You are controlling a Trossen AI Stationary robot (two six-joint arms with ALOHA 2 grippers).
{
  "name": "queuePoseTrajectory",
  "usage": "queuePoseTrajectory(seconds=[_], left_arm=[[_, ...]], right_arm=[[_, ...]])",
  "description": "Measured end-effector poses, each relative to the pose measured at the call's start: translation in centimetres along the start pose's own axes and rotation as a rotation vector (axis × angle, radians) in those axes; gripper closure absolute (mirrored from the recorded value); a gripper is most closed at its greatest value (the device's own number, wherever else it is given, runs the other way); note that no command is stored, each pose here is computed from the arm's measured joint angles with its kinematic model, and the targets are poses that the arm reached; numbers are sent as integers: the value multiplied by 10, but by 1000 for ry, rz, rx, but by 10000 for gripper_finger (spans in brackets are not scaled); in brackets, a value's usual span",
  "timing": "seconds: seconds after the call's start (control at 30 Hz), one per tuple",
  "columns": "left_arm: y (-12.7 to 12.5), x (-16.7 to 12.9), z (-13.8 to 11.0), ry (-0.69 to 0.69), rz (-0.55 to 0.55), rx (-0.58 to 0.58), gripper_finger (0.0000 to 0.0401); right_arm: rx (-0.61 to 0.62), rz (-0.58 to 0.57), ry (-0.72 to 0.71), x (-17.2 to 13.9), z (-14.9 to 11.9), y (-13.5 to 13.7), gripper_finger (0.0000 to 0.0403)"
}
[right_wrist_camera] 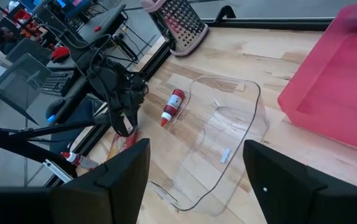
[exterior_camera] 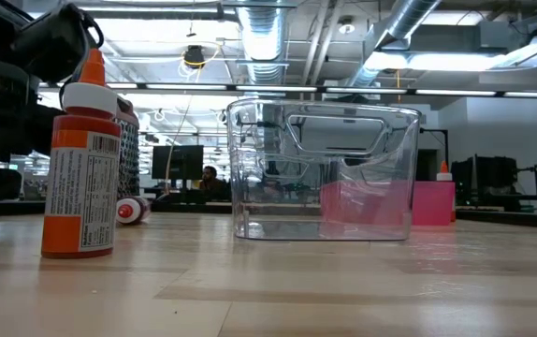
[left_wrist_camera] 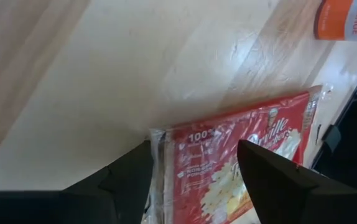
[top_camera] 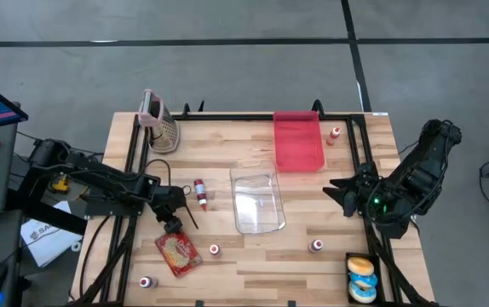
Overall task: Pick & Place Food Item
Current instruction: Put the red popcorn bag into the red bin
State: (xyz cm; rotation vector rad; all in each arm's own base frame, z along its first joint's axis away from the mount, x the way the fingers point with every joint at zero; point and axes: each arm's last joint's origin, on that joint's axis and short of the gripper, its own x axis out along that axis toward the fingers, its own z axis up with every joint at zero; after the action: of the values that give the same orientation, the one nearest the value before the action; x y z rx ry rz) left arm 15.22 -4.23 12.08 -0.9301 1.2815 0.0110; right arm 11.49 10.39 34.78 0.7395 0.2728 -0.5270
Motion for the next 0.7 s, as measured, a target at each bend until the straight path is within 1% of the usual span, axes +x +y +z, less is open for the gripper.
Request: queuePoseTrajectory(seconds=[0.13,0.23,0.37,0.53,0.57,0.7], left_arm=[[0,0,0,7,-5,-3,198],[1,1,-1,17,-6,-7,229],[1,1,-1,20,0,-13,288],[1,1,-1,19,0,-9,381],[1,1,-1,17,-3,-8,390],[-3,0,1,5,-43,3,399]], right_arm=[[2,1,0,0,0,0,153],[3,3,0,0,0,1,153],[5,4,1,0,0,1,153],[4,4,0,0,0,1,153],[0,4,0,0,0,1,153],[-3,4,0,0,0,1,153]])
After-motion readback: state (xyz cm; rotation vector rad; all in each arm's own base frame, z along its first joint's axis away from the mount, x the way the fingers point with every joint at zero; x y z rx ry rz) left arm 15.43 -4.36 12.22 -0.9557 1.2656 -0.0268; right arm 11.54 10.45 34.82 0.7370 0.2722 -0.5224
